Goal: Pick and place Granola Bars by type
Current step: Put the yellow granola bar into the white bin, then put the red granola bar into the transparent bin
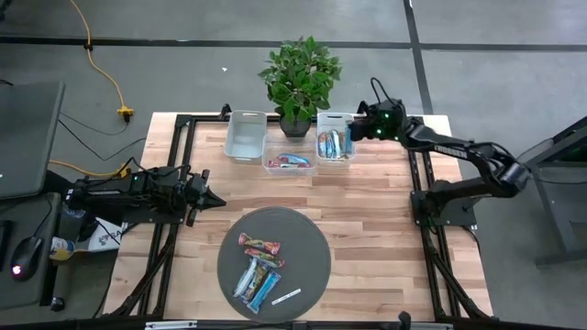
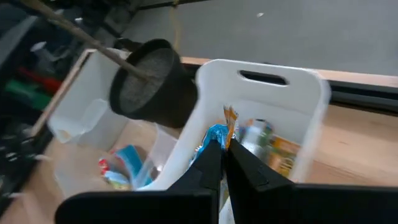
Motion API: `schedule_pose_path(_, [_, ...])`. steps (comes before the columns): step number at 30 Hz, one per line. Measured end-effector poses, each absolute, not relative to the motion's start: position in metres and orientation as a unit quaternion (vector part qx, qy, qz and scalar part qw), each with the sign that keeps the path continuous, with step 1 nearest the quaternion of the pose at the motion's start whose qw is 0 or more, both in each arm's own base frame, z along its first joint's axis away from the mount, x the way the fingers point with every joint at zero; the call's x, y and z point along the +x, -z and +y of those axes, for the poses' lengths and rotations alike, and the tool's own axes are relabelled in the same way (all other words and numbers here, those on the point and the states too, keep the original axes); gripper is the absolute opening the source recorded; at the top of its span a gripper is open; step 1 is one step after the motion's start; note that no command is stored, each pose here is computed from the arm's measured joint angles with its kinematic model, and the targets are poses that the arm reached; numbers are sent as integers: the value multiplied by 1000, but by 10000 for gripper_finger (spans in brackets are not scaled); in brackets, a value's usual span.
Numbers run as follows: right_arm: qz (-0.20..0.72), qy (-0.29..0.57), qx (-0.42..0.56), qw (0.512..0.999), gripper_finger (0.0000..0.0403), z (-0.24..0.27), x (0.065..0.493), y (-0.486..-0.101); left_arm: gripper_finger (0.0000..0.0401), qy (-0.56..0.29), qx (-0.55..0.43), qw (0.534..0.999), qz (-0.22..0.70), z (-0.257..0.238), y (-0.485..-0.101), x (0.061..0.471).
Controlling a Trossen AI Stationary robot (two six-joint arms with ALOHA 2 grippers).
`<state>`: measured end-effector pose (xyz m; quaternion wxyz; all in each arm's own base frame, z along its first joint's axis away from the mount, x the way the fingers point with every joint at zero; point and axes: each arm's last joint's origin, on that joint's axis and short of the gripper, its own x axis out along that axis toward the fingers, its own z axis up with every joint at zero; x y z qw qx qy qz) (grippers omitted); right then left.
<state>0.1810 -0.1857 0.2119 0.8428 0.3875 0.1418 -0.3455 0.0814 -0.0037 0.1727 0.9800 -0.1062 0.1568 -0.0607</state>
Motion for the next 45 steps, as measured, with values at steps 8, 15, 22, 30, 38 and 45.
schedule_pose_path(8, [157, 330, 407, 837, 0, -200, 194, -185, 1, 60, -106, 980, 157, -4, -173, 81])
schedule_pose_path(15, [158, 346, 402, 833, 13, -202, 195, -181, 1, 60, -106, 980, 157, -4, -173, 81])
schedule_pose_path(22, [158, 346, 398, 835, 73, -202, 195, -181, 1, 60, -106, 980, 157, -4, -173, 81])
schedule_pose_path(30, [138, 320, 371, 861, 122, -203, 197, -190, 1, 60, -106, 980, 157, -4, -173, 81])
schedule_pose_path(38, [137, 271, 353, 885, 126, -183, 190, -217, 1, 61, -106, 980, 157, -4, -173, 81])
schedule_pose_path(45, [184, 153, 322, 916, 126, -131, 198, -238, 1, 61, -106, 980, 157, -4, -173, 81])
